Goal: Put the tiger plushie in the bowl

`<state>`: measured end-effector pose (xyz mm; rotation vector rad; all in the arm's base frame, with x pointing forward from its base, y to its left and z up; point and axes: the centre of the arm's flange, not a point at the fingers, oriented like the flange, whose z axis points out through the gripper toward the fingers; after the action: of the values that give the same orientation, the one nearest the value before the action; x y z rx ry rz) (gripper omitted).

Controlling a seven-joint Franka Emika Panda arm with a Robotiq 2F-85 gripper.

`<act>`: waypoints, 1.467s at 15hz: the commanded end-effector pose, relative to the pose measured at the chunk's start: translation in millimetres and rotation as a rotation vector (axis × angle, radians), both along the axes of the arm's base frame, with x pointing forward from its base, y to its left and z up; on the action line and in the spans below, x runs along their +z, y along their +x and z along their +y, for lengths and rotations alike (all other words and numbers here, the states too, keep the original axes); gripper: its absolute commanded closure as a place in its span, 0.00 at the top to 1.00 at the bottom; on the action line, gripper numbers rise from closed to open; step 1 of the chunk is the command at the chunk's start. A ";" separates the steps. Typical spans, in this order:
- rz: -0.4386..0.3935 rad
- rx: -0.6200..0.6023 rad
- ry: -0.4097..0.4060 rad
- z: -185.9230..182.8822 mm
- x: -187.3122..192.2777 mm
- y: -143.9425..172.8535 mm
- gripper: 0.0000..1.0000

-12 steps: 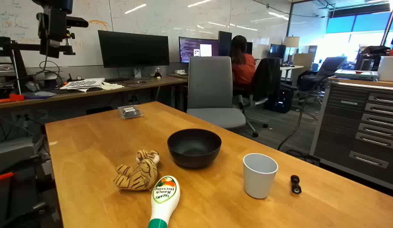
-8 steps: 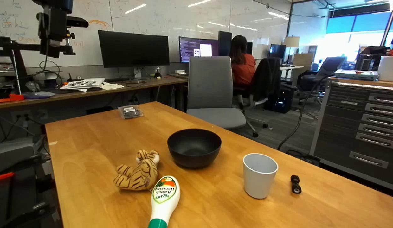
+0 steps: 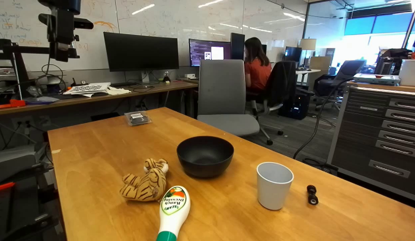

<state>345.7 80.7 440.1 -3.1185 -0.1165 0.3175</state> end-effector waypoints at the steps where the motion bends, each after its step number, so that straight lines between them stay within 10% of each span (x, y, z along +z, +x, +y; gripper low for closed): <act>1: -0.085 -0.111 0.003 -17.7 5.9 17.9 1.00; 6: -0.162 -0.262 0.000 -54.7 10.0 43.8 1.00; 22: -0.028 -0.510 -0.034 -124.5 -95.4 148.8 1.00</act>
<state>467.6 -37.1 359.1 -3.0310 0.5870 0.2561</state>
